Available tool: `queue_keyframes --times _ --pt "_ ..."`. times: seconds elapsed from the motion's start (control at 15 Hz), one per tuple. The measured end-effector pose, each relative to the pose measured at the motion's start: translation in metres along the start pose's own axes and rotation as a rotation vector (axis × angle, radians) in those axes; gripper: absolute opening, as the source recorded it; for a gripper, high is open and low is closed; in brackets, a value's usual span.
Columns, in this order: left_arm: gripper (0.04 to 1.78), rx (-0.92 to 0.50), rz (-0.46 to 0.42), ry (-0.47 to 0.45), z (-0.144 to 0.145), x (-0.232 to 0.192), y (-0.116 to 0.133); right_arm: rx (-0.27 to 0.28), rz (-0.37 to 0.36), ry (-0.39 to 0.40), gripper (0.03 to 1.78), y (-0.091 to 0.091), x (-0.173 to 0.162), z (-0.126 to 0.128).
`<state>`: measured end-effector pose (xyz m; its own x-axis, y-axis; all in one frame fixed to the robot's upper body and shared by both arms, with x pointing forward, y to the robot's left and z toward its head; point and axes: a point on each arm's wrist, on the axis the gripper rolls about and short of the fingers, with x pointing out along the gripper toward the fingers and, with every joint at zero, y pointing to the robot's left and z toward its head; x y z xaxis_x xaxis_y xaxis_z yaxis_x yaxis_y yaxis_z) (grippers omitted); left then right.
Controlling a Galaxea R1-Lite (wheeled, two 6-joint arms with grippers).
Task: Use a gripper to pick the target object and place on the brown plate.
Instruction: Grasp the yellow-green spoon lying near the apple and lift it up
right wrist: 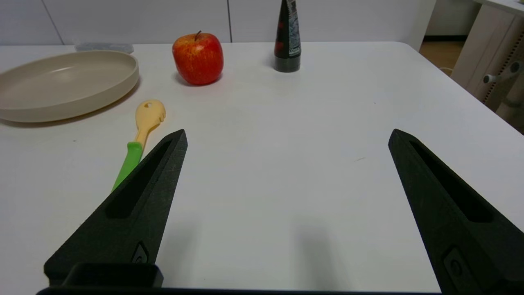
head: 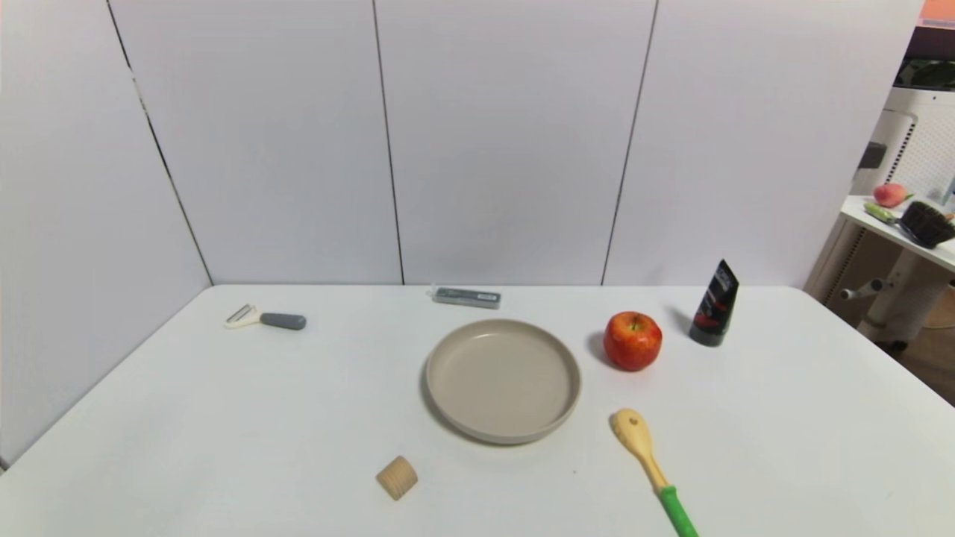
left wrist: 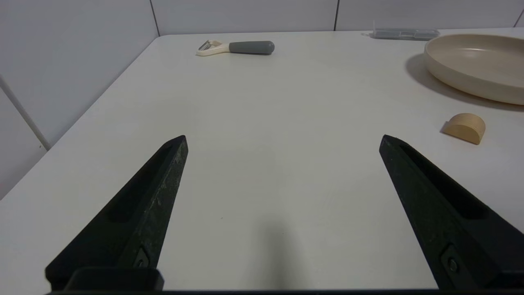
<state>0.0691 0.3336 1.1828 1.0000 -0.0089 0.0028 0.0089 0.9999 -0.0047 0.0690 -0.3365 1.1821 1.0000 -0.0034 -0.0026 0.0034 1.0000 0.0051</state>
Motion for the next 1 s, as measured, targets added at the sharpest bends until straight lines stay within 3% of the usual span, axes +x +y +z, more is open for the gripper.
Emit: queue_keyframes --times 0.27,0.53,0.8,1.0 --pt "1.69 0.0 0.0 0.0 0.0 0.0 0.0 -0.008 0.002 0.015 1.7 0.0 0.002 0.005" --pt "1.69 -0.001 0.0 0.0 0.0 0.0 0.0 -0.059 0.037 0.091 1.7 0.001 0.022 0.065" --pt "1.69 -0.001 0.0 0.0 0.0 0.0 0.0 -0.141 0.196 0.213 1.7 0.006 0.075 0.144" --pt "1.69 0.0 -0.001 0.0 0.0 0.0 0.0 -0.128 0.338 0.4 1.7 0.015 0.112 0.186"
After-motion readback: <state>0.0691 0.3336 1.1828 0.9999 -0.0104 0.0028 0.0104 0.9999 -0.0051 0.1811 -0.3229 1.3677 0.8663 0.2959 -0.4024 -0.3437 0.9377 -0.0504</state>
